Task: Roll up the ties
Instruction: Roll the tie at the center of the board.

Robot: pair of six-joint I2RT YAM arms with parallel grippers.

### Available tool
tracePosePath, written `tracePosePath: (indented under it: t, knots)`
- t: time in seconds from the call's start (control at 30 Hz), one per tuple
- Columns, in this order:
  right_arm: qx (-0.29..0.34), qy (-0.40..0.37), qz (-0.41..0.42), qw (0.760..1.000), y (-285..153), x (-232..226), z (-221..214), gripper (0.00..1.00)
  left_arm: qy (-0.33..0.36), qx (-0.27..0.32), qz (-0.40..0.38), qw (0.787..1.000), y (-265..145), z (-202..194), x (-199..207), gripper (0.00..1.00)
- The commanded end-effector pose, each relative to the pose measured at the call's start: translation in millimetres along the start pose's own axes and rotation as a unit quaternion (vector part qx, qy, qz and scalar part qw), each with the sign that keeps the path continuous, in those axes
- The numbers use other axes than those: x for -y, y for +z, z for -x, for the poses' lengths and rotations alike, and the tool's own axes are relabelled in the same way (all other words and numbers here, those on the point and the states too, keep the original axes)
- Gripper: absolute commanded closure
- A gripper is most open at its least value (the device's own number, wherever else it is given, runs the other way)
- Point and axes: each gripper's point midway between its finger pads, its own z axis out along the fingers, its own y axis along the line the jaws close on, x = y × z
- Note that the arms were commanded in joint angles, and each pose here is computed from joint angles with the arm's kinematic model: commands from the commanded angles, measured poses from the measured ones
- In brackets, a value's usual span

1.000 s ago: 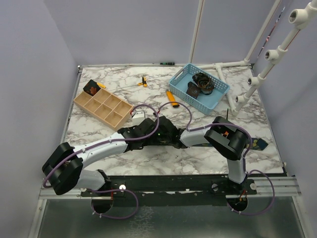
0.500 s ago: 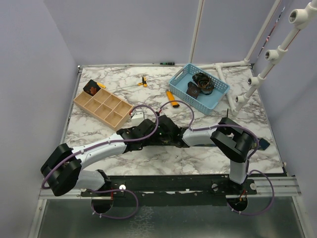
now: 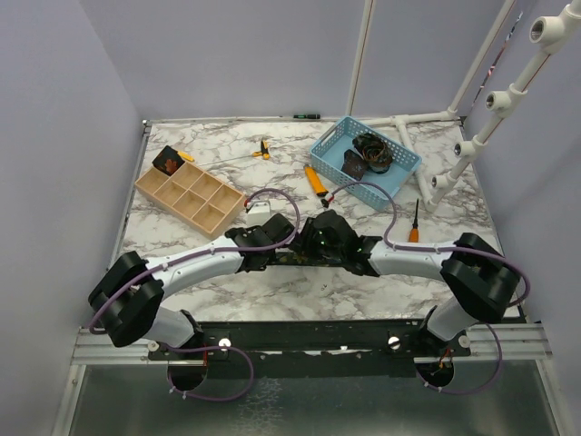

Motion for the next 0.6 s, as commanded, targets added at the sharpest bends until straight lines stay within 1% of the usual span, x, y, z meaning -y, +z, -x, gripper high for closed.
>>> tracePosePath:
  t: [0.0, 0.23, 0.33, 0.5, 0.53, 0.57]
  knots:
    - [0.028, 0.008, -0.074, 0.997, -21, 48, 1, 0.64, 0.016, 0.005, 0.02, 1.0, 2, 3, 2, 1.0]
    - [0.043, 0.014, -0.09, 0.995, -46, 77, -8, 0.64, 0.022, 0.001, 0.032, 0.999, 5, -1, 15, 1.0]
    - [0.054, 0.02, -0.085, 0.995, -55, 84, -10, 0.64, 0.03, 0.004, 0.038, 0.999, 5, -2, 22, 1.0]
    - [0.055, 0.019, -0.081, 0.995, -61, 88, -13, 0.64, 0.045, -0.007, 0.053, 0.998, 15, -7, 29, 1.0]
    - [0.053, 0.018, -0.08, 0.995, -61, 88, -14, 0.65, 0.048, -0.009, 0.055, 0.997, 17, -8, 30, 1.0]
    - [0.052, 0.017, -0.08, 0.995, -61, 88, -14, 0.64, 0.049, -0.012, 0.055, 0.997, 19, -9, 32, 0.96]
